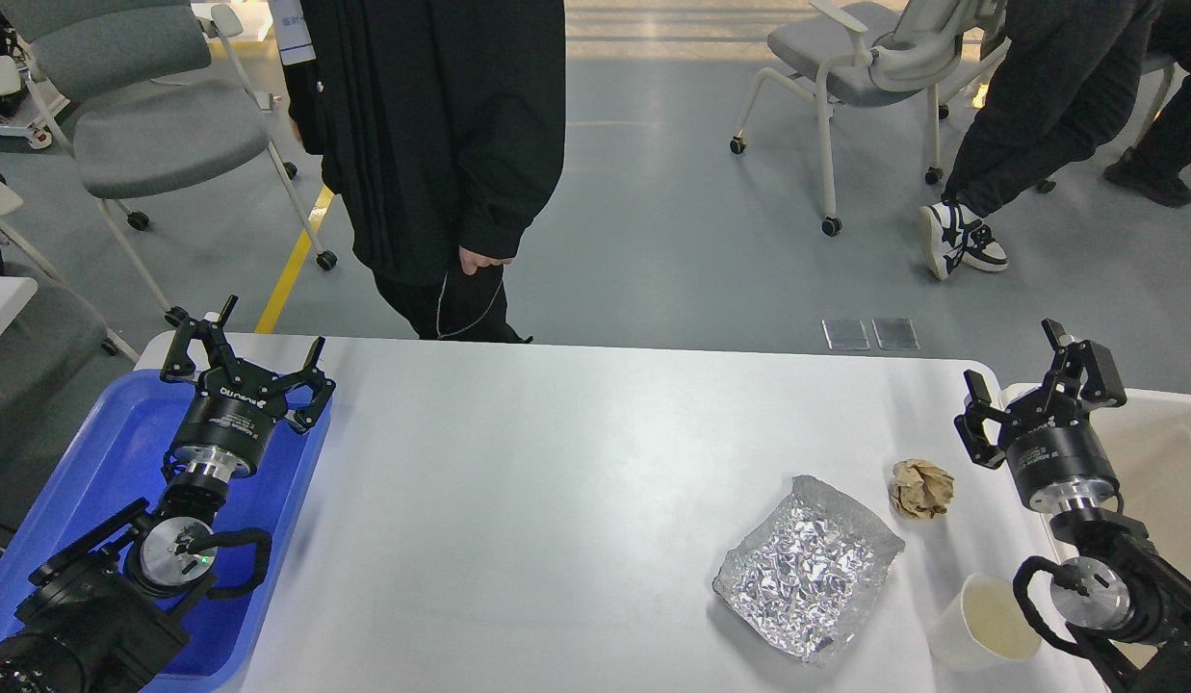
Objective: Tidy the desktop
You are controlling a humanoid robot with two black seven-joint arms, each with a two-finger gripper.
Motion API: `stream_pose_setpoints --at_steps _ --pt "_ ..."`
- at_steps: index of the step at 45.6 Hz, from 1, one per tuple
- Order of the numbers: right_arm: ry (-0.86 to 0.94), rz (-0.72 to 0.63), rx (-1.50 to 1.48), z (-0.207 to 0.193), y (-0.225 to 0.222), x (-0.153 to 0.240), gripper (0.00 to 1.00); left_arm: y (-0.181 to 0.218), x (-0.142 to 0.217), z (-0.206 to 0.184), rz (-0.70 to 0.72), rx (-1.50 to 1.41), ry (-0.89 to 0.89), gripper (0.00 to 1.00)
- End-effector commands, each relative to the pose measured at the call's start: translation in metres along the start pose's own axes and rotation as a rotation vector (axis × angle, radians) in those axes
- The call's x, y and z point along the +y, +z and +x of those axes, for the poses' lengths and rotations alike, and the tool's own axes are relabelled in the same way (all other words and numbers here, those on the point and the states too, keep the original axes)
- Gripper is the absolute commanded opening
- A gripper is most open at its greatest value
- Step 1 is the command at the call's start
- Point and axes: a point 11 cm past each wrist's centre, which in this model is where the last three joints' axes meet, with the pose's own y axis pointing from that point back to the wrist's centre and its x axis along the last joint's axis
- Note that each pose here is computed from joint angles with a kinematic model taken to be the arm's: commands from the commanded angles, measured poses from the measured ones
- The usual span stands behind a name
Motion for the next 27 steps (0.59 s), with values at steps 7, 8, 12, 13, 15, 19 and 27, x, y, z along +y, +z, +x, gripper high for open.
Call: stream_pose_setpoints --at_steps 7,8,12,13,15,19,27 --pt "0.0 0.002 -0.001 -0.001 0.0 -0.001 1.0 0.0 0.0 0.0 0.0 0.001 -0.002 1.0" --pt "-0.001 0.002 -0.001 -0.001 0.0 -0.001 1.0 0.0 0.0 0.0 0.001 0.0 -0.001 1.0" --pt "-0.013 0.0 -0.008 -0.004 -0.001 -0.002 1.0 0.0 0.0 0.0 0.001 0.0 -0.001 1.0" --pt "-0.009 -0.001 -0.005 -0.004 -0.001 -0.002 1.0 0.0 0.0 0.0 0.001 0.0 -0.001 1.0" --pt "-0.017 -0.012 -0.015 -0.008 0.0 -0.004 1.0 0.0 0.0 0.0 -0.001 0.0 -0.001 1.0" --pt "-0.032 -0.065 -0.063 -0.021 0.005 -0.006 1.0 0.0 0.0 -0.001 0.001 0.001 -0.005 1.0" --pt "-0.078 -0.144 -0.071 -0.035 0.001 -0.009 1.0 0.0 0.0 -0.001 0.002 0.002 -0.008 1.0"
